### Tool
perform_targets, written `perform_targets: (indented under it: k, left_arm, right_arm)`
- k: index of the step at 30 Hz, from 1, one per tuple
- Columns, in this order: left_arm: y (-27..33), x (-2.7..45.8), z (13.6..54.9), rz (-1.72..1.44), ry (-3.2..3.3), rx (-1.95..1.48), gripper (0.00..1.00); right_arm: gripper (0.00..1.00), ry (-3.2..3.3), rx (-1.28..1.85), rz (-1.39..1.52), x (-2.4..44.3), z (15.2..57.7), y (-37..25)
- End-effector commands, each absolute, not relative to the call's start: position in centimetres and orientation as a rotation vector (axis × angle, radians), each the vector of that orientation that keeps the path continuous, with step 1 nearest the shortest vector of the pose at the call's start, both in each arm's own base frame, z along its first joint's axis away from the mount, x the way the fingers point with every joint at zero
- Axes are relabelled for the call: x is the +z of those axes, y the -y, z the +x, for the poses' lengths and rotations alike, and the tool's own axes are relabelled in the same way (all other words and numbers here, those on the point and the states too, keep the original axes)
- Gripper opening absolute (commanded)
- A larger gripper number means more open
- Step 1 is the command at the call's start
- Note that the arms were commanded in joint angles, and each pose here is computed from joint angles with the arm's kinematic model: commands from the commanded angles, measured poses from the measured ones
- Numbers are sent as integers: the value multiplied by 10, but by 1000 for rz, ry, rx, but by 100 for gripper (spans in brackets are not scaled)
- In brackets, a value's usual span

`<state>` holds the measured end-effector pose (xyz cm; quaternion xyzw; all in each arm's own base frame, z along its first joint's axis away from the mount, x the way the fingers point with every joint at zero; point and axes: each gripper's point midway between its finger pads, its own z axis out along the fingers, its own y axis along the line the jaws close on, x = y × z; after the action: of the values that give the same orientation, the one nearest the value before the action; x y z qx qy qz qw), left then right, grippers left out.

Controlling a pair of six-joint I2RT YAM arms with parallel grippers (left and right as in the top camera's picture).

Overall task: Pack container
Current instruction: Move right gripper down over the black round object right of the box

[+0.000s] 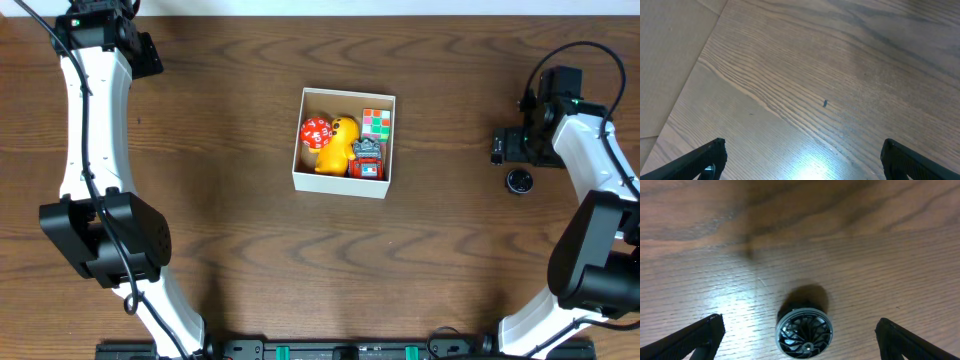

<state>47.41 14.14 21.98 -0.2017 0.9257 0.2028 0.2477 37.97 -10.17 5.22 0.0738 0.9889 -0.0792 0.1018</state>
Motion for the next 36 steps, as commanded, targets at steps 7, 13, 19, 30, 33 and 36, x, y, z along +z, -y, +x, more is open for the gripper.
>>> perform_targets:
  k: [7,13,19,30,33,36]
  left_arm:
    - [-145,228,474,-565,-2499,573,98]
    - [-145,228,474,-565,-2499,573,98]
    - [-145,228,474,-565,-2499,573,98]
    - [-145,228,474,-565,-2499,573,98]
    - [-145,228,474,-565,-2499,573,98]
    - [-145,228,474,-565,-2499,573,98]
  right_arm:
    - [99,-3067,-211,205,7,362,102]
    - [95,-3126,-201,206,-11,354,101]
    - [89,-3143,-198,206,-13,351,100]
    - [61,-3186,-191,205,-12,341,98]
    - [59,-3189,-190,209,-11,340,97]
    - [60,-3182,-191,221,-9,343,97]
